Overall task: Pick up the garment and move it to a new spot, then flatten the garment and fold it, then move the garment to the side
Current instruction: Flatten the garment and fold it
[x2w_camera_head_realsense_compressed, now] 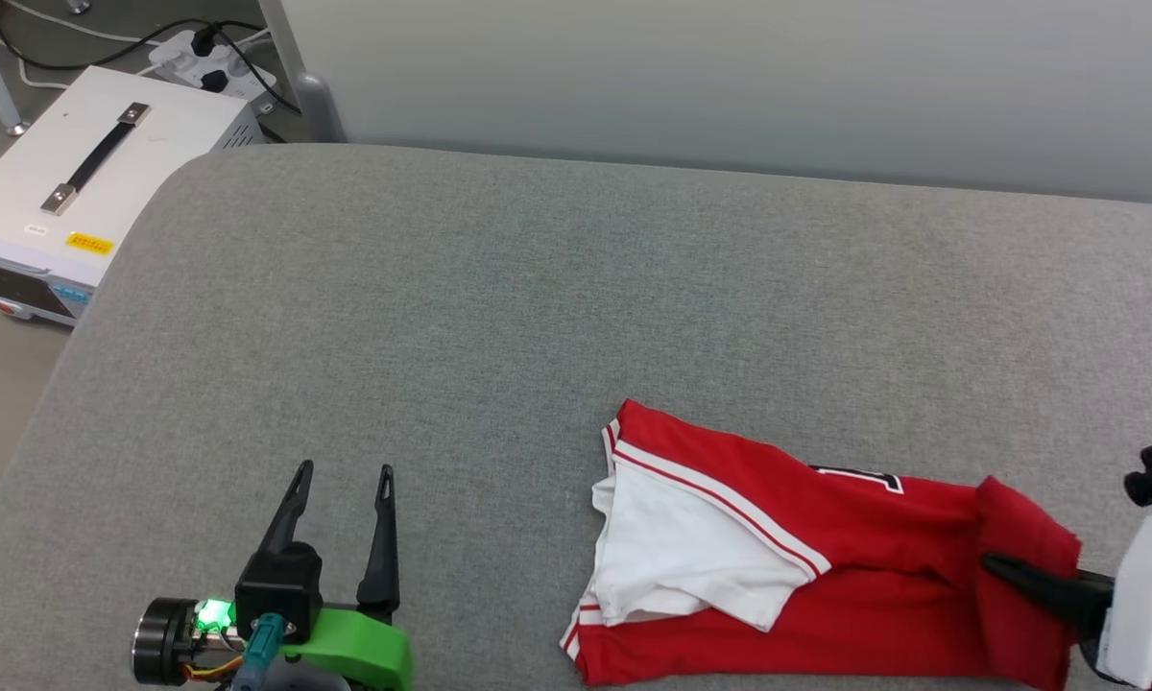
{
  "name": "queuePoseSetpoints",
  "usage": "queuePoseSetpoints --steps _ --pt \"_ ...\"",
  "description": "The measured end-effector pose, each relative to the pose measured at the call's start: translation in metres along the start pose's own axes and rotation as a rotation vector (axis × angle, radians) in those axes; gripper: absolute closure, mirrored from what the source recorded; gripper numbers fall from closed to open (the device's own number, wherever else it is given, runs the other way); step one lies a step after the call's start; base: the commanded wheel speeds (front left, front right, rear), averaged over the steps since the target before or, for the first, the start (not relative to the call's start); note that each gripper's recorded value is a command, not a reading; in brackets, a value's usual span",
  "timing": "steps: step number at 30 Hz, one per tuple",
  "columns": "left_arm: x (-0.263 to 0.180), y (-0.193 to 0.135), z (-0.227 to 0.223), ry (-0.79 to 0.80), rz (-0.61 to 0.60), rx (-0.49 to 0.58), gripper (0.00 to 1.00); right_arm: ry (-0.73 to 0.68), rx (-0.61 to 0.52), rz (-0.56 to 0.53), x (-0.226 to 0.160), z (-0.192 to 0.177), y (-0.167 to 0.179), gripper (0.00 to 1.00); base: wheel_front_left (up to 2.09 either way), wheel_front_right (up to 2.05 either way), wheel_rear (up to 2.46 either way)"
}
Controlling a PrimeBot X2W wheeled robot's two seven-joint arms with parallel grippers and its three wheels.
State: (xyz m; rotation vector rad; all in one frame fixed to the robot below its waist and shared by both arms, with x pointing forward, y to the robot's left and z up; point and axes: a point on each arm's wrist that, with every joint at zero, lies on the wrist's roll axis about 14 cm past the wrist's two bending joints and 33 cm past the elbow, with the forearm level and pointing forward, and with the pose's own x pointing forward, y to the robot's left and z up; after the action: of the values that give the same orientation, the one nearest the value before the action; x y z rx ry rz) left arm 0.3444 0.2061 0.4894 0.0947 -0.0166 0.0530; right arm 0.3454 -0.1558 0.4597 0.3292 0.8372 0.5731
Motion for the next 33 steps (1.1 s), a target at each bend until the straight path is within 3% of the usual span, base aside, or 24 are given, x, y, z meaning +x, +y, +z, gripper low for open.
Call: queuePoseSetpoints --steps 20,27,33 --pt "0.004 -0.004 -0.017 0.057 0.002 -0.009 0.0 0.215 -0.326 0.201 0.099 0.0 0.098 1.0 0.0 0.0 0.0" --pt "0.005 -0.004 -0.019 0.063 0.008 -0.014 0.0 0.26 -0.39 0.16 0.123 -0.006 0.092 1.0 0.0 0.0 0.0" --pt "0.006 -0.005 -0.023 0.074 0.011 -0.017 0.0 0.305 -0.373 0.131 0.136 -0.026 0.079 1.0 0.0 0.0 0.0"
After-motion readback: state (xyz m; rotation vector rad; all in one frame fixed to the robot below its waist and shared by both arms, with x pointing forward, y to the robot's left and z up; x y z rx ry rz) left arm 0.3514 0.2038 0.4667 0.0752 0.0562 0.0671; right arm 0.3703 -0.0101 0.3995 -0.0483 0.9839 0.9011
